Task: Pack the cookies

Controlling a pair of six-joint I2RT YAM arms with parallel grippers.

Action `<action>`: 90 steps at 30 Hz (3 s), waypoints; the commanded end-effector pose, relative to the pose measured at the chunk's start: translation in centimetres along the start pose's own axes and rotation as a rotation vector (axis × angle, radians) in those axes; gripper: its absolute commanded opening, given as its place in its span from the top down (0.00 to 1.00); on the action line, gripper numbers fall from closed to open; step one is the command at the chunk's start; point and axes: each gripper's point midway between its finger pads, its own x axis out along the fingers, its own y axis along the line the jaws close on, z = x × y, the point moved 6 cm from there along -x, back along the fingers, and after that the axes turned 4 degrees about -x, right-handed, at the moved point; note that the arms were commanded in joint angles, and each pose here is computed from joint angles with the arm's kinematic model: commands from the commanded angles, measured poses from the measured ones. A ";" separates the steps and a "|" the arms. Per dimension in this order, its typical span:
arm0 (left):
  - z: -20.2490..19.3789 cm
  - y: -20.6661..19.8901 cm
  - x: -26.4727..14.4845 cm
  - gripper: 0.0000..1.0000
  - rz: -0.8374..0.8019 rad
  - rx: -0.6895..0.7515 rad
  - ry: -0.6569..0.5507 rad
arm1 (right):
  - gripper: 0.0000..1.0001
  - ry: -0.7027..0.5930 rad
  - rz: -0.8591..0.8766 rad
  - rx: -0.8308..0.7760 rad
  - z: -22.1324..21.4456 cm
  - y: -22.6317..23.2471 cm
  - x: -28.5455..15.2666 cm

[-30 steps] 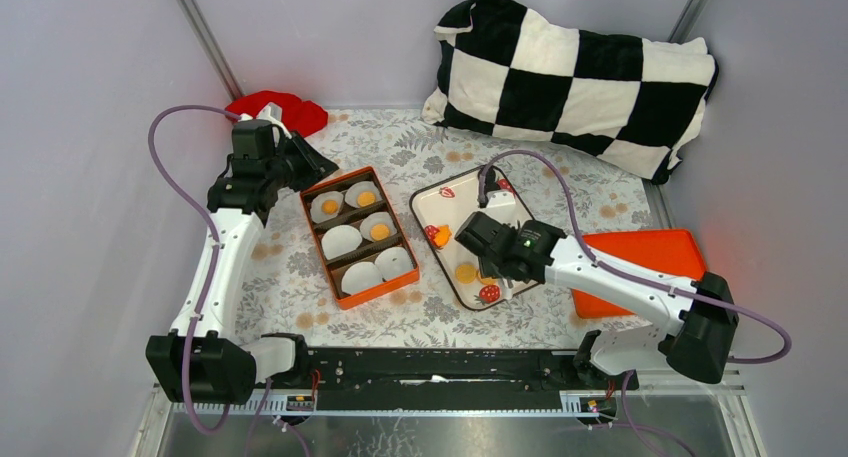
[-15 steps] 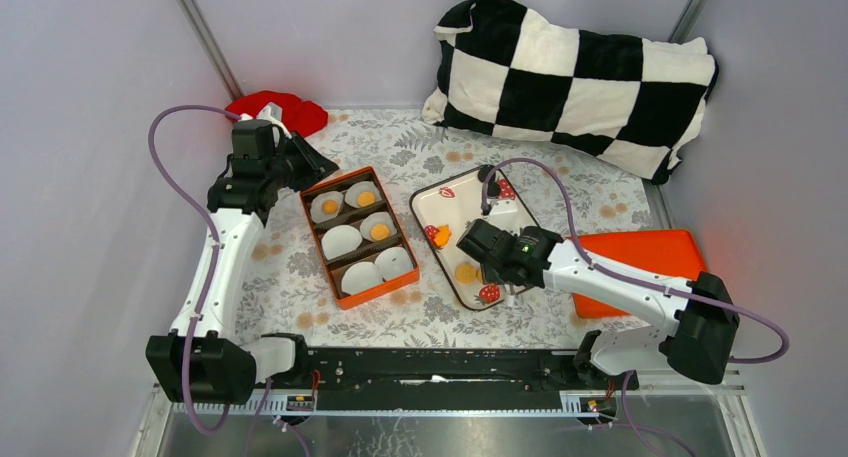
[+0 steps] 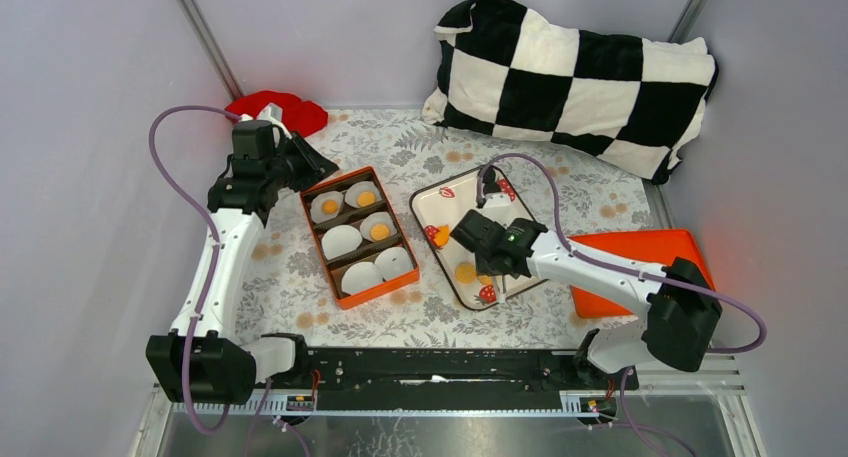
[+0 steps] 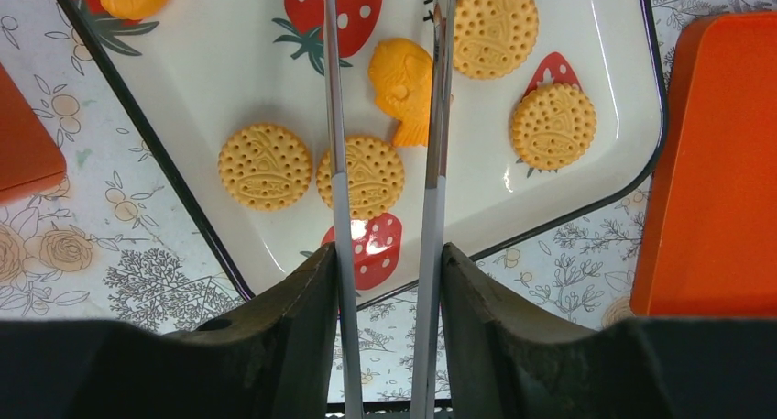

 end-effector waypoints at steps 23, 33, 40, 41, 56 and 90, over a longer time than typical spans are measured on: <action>3.4 2.7 -0.2 0.77 0.127 -0.040 -0.096 | 1.00 -0.217 0.472 -0.335 7.4 15.3 -9.5; 4.1 4.3 0.4 0.76 0.172 -0.037 -0.099 | 1.00 -0.190 0.549 -0.453 7.9 20.7 -8.0; 4.2 4.7 0.6 0.76 0.170 -0.040 -0.094 | 1.00 -0.199 0.537 -0.480 8.3 22.2 -6.7; 4.3 4.6 0.6 0.76 0.169 -0.039 -0.097 | 1.00 -0.201 0.539 -0.480 8.2 22.4 -6.6; 4.1 4.0 0.2 0.76 0.131 -0.035 -0.085 | 0.60 -0.186 0.548 -0.443 7.6 22.4 -6.2; 3.2 1.4 -0.7 0.73 0.002 -0.043 -0.059 | 0.57 -0.254 0.236 -0.146 3.7 4.8 -10.6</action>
